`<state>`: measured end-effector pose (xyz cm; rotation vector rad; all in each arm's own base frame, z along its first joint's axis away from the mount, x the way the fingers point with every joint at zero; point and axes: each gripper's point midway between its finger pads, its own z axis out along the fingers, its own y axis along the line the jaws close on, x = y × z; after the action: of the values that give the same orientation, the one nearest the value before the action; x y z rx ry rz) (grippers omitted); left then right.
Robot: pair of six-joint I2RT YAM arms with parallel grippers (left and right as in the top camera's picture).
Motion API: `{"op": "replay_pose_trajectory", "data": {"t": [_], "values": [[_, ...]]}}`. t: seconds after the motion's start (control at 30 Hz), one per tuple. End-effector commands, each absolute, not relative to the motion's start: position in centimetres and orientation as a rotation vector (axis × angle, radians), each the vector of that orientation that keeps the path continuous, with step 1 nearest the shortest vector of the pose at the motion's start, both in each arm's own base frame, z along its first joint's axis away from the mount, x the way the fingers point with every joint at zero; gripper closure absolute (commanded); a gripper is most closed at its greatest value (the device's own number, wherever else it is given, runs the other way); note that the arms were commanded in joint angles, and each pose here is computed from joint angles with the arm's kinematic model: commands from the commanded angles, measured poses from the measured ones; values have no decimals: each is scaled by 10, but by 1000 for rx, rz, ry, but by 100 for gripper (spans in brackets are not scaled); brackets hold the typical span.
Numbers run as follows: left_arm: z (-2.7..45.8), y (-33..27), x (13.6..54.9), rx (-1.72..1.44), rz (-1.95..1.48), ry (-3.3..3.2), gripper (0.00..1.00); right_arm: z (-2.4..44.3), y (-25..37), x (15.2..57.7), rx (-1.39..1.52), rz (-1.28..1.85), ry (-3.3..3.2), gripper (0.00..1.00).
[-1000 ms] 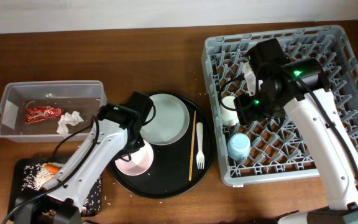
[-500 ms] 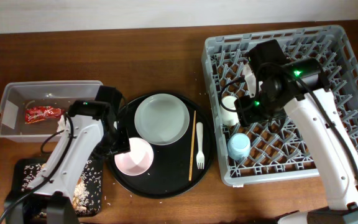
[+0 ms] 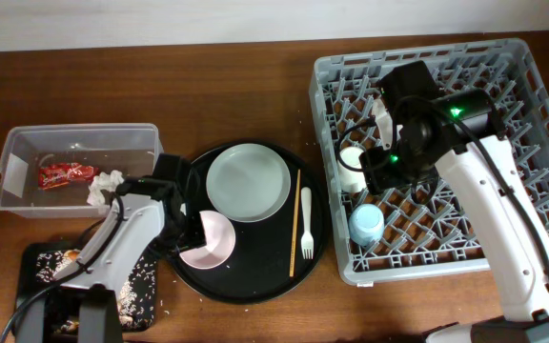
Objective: Sort waste into correct bins and load items into the dishwasher rack
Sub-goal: 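Grasp the pink bowl rim with the left gripper, then lift the pink bowl and hand it to the right gripper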
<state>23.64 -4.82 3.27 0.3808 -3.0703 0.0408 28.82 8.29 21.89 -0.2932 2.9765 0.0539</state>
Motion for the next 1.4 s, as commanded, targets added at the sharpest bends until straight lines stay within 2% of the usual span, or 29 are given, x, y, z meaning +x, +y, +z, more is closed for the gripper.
{"op": "replay_pose_trajectory", "data": {"t": [0.0,0.07,0.1,0.13,0.2,0.3,0.43,0.47,0.5,0.6,0.7,0.8,0.87,0.93,1.03,1.07,1.13,1.2,1.33,1.37], "values": [[32,-54,234,408,106,-3054,48,220,86,289,-289,64,2976,32],[32,-54,233,408,106,-3054,53,220,86,289,-289,64,2976,32],[32,-54,233,408,105,-3053,60,220,86,289,-289,64,2977,32],[32,-54,233,409,105,-3051,60,220,86,289,-289,64,2976,32],[31,-54,232,445,102,-3043,51,220,86,289,-289,64,2977,32],[28,-53,229,454,99,-3037,52,220,86,289,-289,65,2977,32],[26,-53,228,454,97,-3033,81,220,86,289,-288,65,2977,32],[27,-53,228,453,97,-3035,94,220,85,288,-289,64,2980,27],[29,-54,230,453,101,-3041,99,219,85,288,-289,63,2983,21],[52,-56,243,442,129,-3092,100,219,85,287,-289,62,2986,11],[95,-58,258,413,173,-3180,100,219,91,283,-294,117,2999,11],[163,-62,268,404,272,-3315,100,221,104,279,-314,236,3004,10],[199,-81,268,219,487,-3389,100,224,113,275,-406,322,2984,10],[227,-98,266,54,686,-3433,100,236,128,269,-530,512,2920,11],[258,-145,261,-353,1179,-3328,100,271,136,257,-637,881,2723,10],[266,-153,262,-433,1273,-3308,100,284,131,253,-645,979,2643,10],[267,-152,268,-390,1269,-3332,100,299,117,247,-621,1087,2561,10],[263,-145,273,-220,1215,-3354,100,295,106,249,-569,1062,2585,14],[266,-151,277,-254,1227,-3372,100,296,126,240,-735,1072,2546,11],[261,-142,282,-152,1135,-3414,100,296,129,239,-752,1076,2545,10]]}}
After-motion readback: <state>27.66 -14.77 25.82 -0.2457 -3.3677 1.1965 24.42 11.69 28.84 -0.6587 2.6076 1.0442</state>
